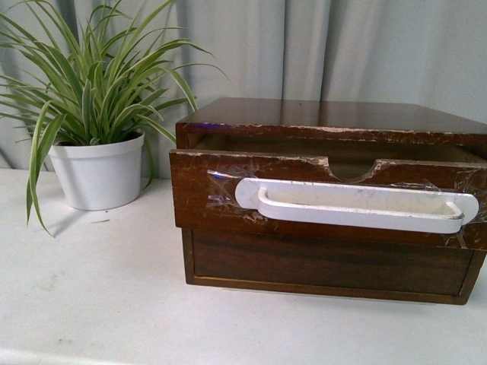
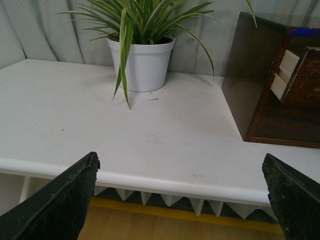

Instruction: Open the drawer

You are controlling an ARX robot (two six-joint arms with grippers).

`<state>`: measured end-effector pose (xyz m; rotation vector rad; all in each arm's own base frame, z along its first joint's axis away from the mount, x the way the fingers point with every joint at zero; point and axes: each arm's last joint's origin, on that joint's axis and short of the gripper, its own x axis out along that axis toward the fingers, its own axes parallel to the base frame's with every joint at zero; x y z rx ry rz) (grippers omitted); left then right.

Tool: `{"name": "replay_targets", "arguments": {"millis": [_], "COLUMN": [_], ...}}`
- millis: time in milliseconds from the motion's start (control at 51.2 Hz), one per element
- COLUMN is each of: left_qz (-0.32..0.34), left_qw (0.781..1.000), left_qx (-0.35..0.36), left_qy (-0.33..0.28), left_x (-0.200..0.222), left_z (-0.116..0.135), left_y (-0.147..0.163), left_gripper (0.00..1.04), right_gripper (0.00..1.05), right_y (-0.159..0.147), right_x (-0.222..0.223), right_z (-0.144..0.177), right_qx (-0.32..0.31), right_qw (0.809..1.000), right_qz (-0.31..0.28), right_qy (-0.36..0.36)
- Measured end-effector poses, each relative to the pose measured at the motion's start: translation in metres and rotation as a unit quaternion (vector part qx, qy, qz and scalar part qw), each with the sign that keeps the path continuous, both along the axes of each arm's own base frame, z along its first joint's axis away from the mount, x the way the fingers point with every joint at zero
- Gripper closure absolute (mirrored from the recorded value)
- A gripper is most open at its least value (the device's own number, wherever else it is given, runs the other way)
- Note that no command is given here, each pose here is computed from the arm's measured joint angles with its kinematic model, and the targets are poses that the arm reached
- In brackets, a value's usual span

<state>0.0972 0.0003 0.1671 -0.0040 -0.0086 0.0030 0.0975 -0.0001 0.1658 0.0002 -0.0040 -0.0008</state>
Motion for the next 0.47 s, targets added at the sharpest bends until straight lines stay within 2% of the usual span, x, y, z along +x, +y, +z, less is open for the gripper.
{"name": "replay_targets", "arguments": {"millis": [469], "left_qz": [0.000], "left_qw": [1.000], "left_qx": [0.000], "left_qy": [0.000], "left_x": [0.0000], "left_z": [0.0000], "left_y": [0.0000], "left_gripper": [0.06], "right_gripper": [0.09], "right_y": [0.0000], "right_x": [0.0000], "right_z": [0.0000], "right_qx": [0.000], "right_qw": [1.000], "right_qz": [0.000], "right_qy": [0.000]}}
